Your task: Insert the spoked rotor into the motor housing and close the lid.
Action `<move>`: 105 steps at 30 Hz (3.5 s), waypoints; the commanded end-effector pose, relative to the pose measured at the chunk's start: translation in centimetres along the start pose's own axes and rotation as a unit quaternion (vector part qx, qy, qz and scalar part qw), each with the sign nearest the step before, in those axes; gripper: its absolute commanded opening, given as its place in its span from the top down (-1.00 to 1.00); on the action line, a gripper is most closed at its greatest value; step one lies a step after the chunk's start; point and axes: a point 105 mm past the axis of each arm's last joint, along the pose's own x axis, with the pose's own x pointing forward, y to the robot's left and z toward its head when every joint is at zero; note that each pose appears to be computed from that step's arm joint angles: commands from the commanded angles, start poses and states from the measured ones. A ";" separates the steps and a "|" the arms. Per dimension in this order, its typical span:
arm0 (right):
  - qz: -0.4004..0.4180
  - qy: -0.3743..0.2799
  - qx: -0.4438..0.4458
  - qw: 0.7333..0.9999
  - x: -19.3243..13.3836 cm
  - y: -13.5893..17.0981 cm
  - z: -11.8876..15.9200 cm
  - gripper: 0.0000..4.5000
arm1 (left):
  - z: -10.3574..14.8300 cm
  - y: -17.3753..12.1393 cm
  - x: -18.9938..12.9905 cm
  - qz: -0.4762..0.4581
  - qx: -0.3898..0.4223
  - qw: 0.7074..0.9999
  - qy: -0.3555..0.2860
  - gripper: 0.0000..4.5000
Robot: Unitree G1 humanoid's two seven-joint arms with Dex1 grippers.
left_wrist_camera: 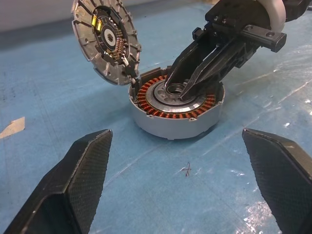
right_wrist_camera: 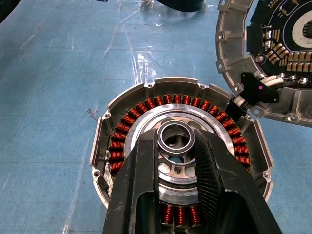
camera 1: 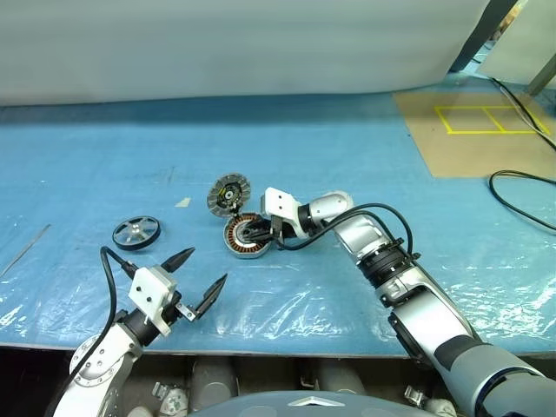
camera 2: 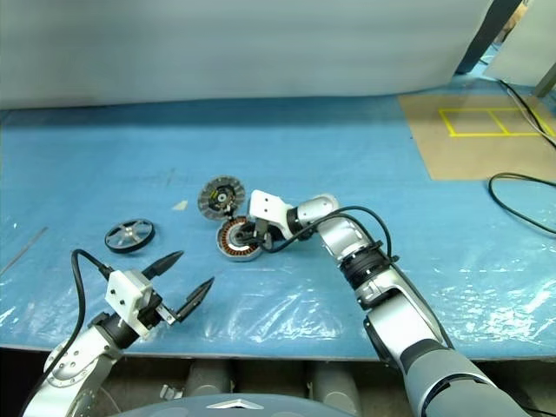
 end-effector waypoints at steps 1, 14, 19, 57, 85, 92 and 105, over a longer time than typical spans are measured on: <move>-0.011 -0.001 -0.003 1.000 -0.2 -0.5 0.2 0.72 | 0.7 -0.1 0.1 -0.006 0.010 1.000 -0.010 -1.00; -0.012 0.000 0.000 1.000 -0.1 -0.3 0.0 0.72 | 1.0 0.0 0.6 -0.012 0.012 1.000 -0.014 -1.00; -0.015 0.001 0.000 1.000 -0.1 -0.5 0.1 0.72 | 1.0 0.1 0.6 -0.013 0.012 1.000 -0.014 -1.00; -0.038 0.034 0.008 0.999 -1.1 -1.1 -1.4 0.72 | 1.2 0.3 1.3 -0.033 0.017 0.999 -0.020 -1.00; -0.016 -0.020 0.010 1.000 -0.4 -0.3 0.6 0.72 | 1.0 0.2 1.2 -0.034 0.015 0.999 -0.017 -1.00; -0.016 -0.010 0.011 1.000 -0.4 -0.3 0.2 0.72 | 1.1 0.3 1.3 -0.034 0.016 0.999 -0.017 -1.00; -0.014 -0.015 0.008 1.000 -0.2 -0.2 0.5 0.72 | 1.0 0.2 1.4 -0.035 0.014 0.999 -0.016 -1.00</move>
